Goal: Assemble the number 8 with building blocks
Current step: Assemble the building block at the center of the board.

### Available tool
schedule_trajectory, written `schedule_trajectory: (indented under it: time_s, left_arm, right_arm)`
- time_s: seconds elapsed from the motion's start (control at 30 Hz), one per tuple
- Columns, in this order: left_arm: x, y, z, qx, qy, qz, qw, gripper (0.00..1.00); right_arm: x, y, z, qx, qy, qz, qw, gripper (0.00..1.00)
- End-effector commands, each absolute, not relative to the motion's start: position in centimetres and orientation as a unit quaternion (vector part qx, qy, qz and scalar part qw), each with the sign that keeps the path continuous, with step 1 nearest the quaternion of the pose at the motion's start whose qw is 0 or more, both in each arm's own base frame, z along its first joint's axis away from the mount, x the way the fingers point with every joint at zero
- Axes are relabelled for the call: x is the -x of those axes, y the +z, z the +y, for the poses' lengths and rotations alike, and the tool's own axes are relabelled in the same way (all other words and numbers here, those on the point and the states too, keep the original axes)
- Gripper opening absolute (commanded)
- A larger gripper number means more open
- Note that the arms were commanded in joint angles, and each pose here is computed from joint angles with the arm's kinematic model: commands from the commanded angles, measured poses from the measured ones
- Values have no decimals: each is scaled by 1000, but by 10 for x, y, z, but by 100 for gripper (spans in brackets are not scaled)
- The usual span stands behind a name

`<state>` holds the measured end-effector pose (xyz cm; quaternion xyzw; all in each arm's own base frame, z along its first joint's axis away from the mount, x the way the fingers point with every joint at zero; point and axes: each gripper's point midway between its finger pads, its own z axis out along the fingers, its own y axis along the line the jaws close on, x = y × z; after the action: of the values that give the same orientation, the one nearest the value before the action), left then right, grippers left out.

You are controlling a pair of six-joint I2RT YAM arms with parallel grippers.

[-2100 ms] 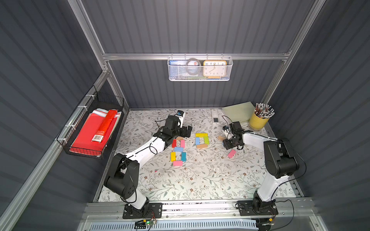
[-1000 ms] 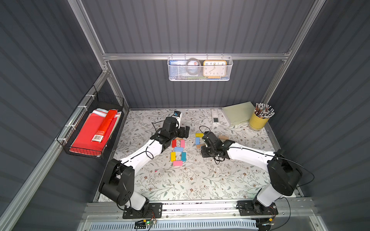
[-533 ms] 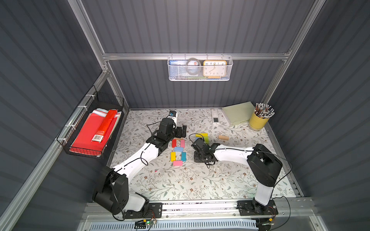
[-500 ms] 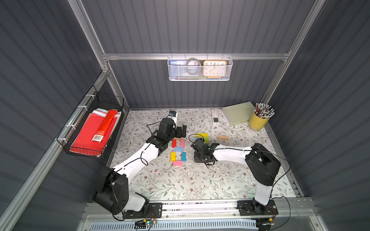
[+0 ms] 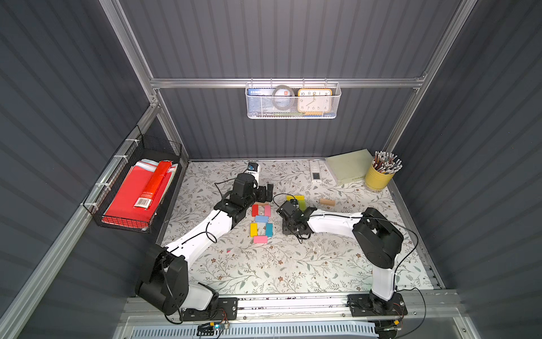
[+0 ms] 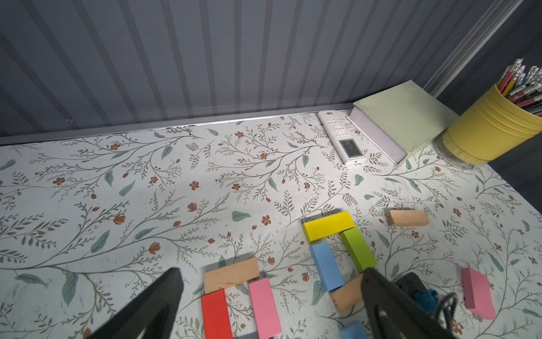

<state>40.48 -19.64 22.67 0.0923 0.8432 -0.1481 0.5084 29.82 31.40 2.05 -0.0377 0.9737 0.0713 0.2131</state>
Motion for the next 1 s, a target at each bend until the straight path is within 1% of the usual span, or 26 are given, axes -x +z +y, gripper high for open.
schedule_trajectory:
  time_s: [0.0, 0.2, 0.37, 0.43, 0.83, 0.97]
  left_arm:
    - [-400, 226, -189, -84, -144, 846, 507, 99]
    - [-400, 225, -189, -84, -143, 847, 506, 99]
    - [-400, 226, -188, -83, -142, 846, 507, 99]
    - [-400, 226, -188, -83, -142, 846, 507, 99]
    - [-400, 224, -188, -83, -140, 847, 506, 99]
    - [-400, 224, -188, -83, -140, 847, 506, 99]
  right_arm:
    - [-293, 2, 294, 42, 26, 980, 192, 32]
    - [-295, 0, 296, 49, 28, 980, 192, 45]
    - [-296, 0, 292, 48, 24, 980, 191, 51]
    - [-298, 1, 292, 44, 27, 980, 193, 51]
    - [-307, -1, 291, 48, 27, 979, 197, 33]
    - [-308, -2, 293, 52, 29, 979, 196, 33]
